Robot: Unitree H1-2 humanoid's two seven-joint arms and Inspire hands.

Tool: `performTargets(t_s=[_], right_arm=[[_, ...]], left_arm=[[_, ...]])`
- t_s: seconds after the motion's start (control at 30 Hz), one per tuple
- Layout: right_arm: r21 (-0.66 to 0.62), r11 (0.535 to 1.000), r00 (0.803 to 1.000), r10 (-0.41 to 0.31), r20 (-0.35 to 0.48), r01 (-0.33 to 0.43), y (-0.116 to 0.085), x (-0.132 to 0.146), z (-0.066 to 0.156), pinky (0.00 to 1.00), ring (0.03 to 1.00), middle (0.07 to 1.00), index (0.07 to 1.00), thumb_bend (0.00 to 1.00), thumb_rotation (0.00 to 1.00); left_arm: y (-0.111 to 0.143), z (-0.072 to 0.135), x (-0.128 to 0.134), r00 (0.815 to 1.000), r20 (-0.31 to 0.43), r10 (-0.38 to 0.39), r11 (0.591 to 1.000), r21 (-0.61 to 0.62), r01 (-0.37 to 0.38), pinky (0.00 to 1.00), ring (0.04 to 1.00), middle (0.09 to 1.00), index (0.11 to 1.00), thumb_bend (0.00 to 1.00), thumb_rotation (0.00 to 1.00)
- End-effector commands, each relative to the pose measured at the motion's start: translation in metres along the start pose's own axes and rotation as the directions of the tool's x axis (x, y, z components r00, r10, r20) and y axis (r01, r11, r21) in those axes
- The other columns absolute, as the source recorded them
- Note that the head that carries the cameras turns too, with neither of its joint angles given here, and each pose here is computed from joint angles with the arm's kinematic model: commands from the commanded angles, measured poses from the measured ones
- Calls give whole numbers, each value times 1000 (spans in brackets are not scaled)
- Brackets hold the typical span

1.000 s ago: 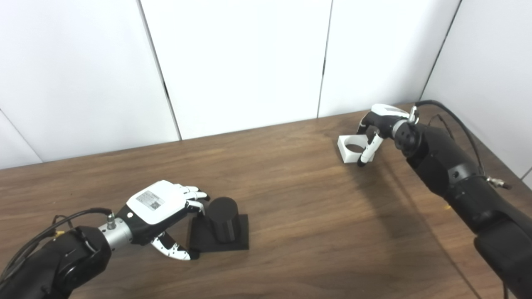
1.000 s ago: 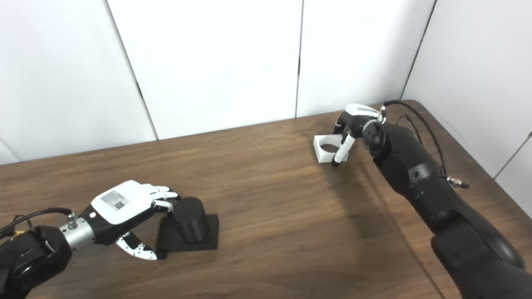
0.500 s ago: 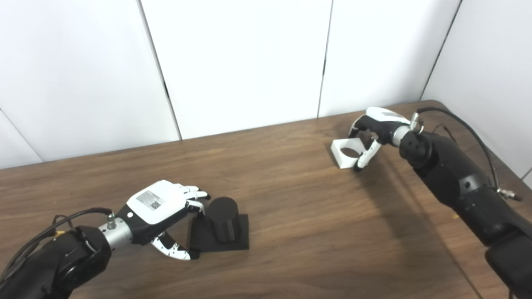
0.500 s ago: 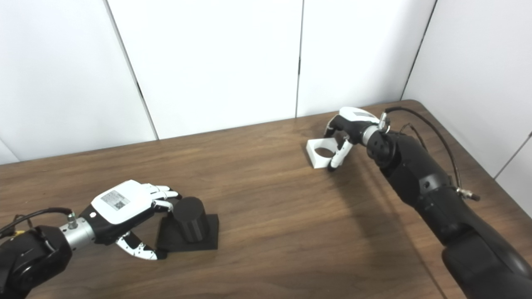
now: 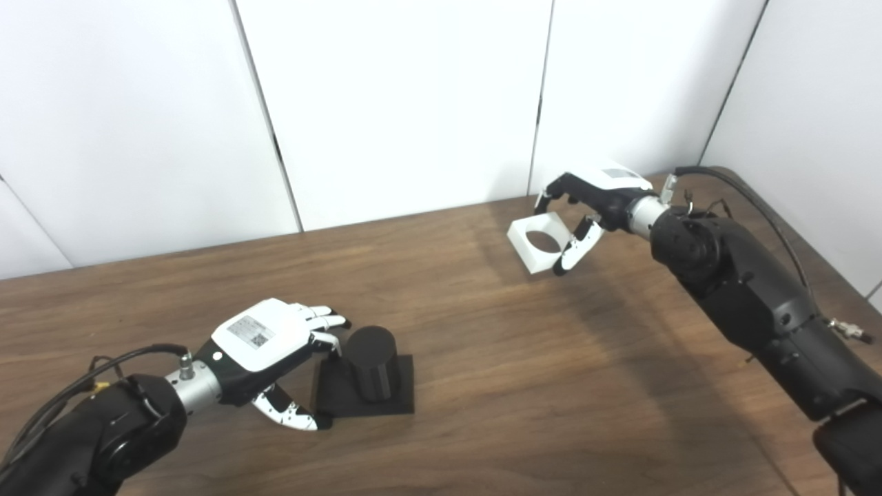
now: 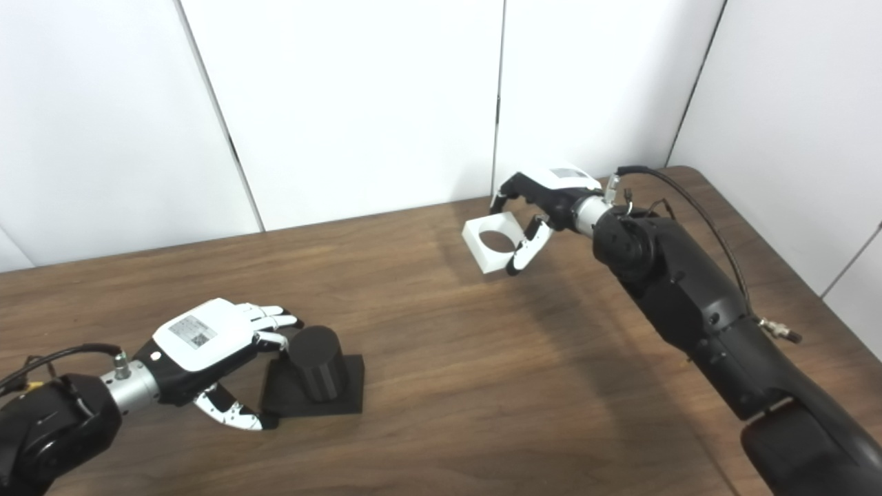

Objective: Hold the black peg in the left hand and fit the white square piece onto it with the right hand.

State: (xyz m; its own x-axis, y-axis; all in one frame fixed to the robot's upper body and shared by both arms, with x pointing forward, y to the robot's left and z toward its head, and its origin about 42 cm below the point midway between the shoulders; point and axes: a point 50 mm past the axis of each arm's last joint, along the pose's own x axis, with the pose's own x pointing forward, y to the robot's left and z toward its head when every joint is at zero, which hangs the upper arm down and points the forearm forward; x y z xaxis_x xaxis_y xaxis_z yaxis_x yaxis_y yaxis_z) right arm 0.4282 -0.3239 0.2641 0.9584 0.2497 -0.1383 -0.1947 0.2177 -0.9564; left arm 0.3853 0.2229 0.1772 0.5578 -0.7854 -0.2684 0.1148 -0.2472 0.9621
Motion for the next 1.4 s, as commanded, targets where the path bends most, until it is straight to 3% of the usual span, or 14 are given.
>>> performTargets(t_s=[0.0, 0.13, 0.53, 0.83, 1.37], right_arm=[[-51, 996, 996, -69, 54, 72, -34, -5, 9, 729, 821, 766, 485, 517, 134], [-57, 995, 989, -71, 130, 79, -35, -14, 25, 690, 806, 760, 483, 517, 132], [-56, 996, 955, -47, 293, 66, -32, -22, 69, 708, 809, 771, 483, 516, 130], [-40, 997, 908, -40, 417, 62, -27, -22, 103, 684, 799, 768, 482, 516, 132], [-21, 999, 863, -14, 506, 29, -18, -20, 145, 678, 799, 769, 482, 514, 137]], left_arm=[[-49, 18, -10, 967, 18, -252, 968, 20, 252, 838, 923, 908, 605, 898, 291], [-49, 21, -6, 971, 17, -237, 971, 15, 237, 845, 925, 908, 595, 915, 279], [-44, 25, 7, 969, 8, -246, 969, 36, 246, 857, 954, 922, 602, 894, 353], [-39, 29, 13, 971, 7, -239, 970, 39, 239, 854, 952, 925, 600, 899, 356], [-40, 35, 20, 967, 9, -253, 967, 35, 252, 872, 961, 933, 605, 899, 382]])
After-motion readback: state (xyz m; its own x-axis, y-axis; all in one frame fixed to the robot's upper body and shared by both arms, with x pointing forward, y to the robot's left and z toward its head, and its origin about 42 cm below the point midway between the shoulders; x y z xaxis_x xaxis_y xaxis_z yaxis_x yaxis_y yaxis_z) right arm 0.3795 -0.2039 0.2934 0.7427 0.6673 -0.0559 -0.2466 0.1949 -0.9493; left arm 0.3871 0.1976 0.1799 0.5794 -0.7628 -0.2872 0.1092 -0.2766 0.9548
